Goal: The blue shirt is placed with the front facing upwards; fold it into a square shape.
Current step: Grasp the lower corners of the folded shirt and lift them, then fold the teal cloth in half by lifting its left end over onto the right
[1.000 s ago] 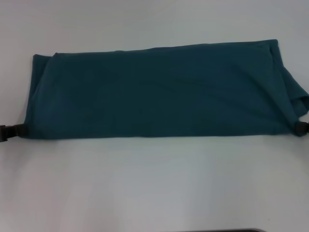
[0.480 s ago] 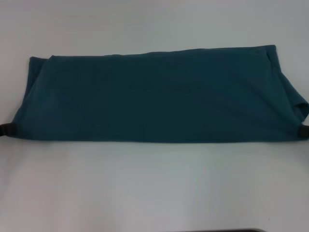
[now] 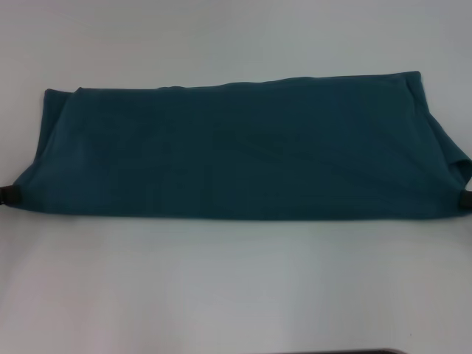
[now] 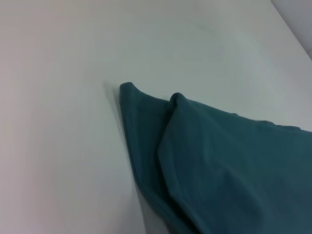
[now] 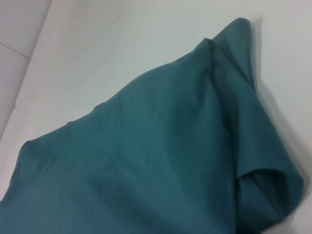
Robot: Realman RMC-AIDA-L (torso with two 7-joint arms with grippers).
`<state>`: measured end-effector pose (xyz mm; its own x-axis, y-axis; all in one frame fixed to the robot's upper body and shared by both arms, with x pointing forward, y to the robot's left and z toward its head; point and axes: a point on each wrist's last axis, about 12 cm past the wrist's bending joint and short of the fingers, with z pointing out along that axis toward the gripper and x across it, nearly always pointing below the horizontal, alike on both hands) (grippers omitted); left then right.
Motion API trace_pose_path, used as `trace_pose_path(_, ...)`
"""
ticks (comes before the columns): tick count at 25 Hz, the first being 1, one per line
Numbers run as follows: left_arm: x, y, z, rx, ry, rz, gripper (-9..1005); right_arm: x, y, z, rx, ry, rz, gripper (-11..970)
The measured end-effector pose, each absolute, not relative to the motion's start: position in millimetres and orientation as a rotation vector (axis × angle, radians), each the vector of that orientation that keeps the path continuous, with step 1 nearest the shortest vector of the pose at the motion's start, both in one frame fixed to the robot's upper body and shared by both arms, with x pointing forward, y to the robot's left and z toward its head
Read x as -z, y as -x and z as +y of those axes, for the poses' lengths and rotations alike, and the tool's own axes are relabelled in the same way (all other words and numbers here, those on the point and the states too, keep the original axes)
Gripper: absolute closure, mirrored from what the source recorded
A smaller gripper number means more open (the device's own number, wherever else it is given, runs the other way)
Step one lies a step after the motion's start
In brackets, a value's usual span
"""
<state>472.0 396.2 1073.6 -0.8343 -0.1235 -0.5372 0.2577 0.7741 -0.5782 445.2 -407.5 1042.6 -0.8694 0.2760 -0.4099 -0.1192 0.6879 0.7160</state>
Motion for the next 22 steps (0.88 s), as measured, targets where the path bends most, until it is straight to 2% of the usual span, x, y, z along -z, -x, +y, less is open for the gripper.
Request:
trace_pose_path(9,-1074,-473,396,0.902,-0.103,2.4,964,-1049,-451,-412,-1.068,-0.115,2.404,908)
trace_pose_path(11,-1074,-472,395,0.908,-0.105,2.404,916,-1052,-452,-414,-1.075,-0.117,2.391,908)
trace_pose_path(16,-1076,-473,397,0.916,-0.09,2.406,804,-1065,-456,-421,-1.101,-0.113,2.319,666)
trace_pose_path(22,-1080,-476,401,0.917,-0.043,2.4,710,-1081,-466,-421,-1.085,-0.035,2.223,423)
